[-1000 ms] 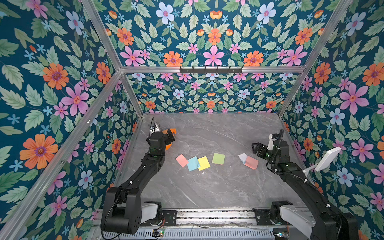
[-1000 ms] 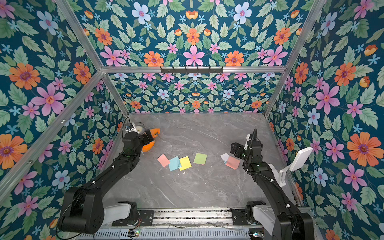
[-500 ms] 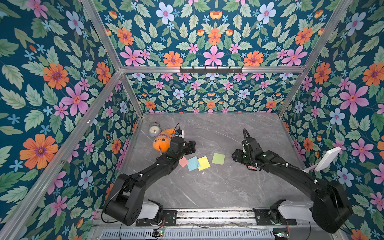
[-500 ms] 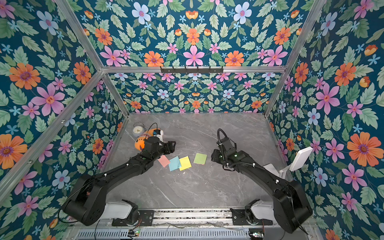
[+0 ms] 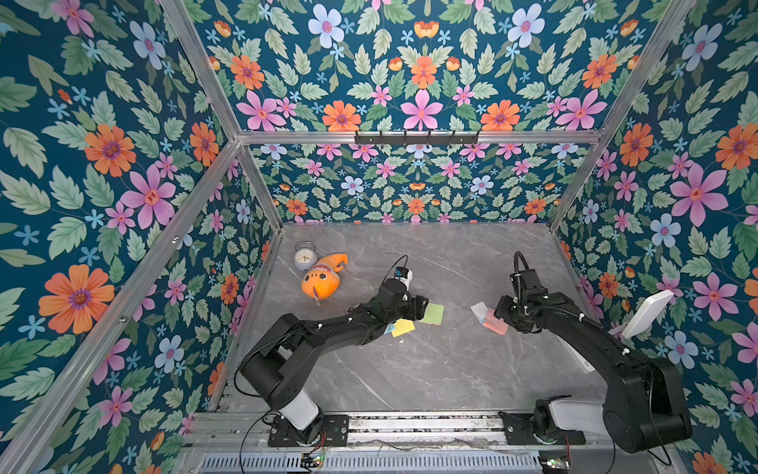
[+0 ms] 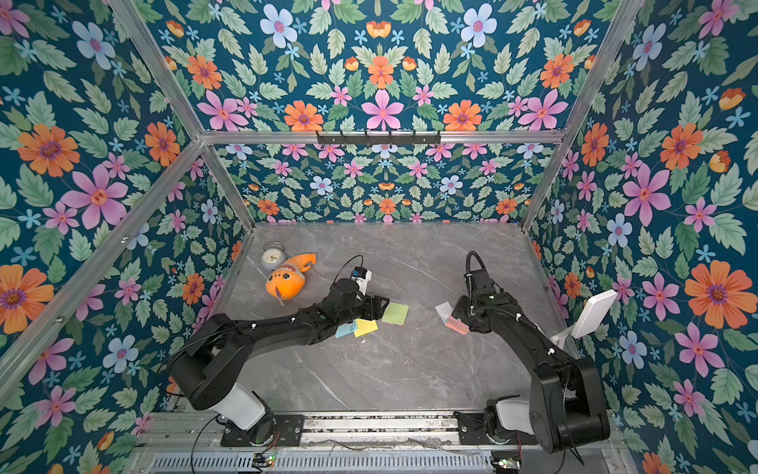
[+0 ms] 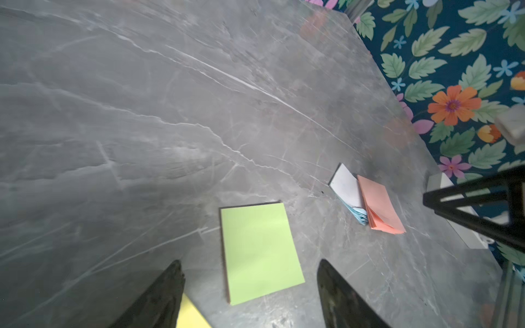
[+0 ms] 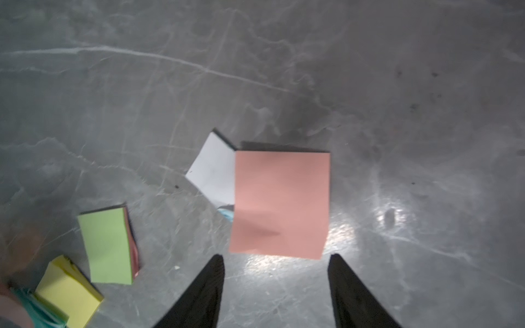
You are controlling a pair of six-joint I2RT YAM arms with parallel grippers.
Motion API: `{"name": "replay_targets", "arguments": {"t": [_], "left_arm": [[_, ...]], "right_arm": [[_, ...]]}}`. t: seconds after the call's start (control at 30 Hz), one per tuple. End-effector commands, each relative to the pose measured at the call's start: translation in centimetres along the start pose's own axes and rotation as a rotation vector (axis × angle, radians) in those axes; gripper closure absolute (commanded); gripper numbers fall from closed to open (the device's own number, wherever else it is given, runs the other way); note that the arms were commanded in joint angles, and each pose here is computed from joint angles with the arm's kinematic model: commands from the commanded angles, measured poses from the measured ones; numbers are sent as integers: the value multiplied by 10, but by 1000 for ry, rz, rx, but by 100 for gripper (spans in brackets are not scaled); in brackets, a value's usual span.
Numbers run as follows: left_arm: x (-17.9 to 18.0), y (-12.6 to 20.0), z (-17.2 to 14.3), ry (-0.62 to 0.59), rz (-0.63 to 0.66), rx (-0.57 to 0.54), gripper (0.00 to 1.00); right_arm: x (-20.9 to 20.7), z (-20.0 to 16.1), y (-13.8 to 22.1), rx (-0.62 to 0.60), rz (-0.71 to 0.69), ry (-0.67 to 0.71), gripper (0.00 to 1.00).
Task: Tear off pages from different memo pads
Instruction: Move the memo pad to the center of the board.
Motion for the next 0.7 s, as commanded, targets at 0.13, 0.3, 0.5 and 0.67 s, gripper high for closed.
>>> {"name": "replay_targets", "arguments": {"t": [0.13, 0.3, 0.5, 0.67], "left_arm": [[-24, -21, 0, -6, -115, 35, 26], [-26, -28, -2, -10, -120, 57, 27], [-26, -29, -3, -8, -122, 64, 27], [-25, -22, -2, -14, -108, 54, 27]], "right_arm": [[-7, 19, -27, 21, 60, -39, 30], [-5, 30, -46, 12, 84, -88, 30], [21, 12, -67, 113, 109, -17, 32], [56, -9, -71, 149, 117, 62, 34]]}}
Point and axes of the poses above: each gripper's point midway between its finger pads, its own y axis back along the fingers, its own x axis along the line the jaws close on, z = x × y, the point moved 8 cm from there along y, back along the fingers, and after that the axes turned 6 degrees about y, right-handed, at the moved point
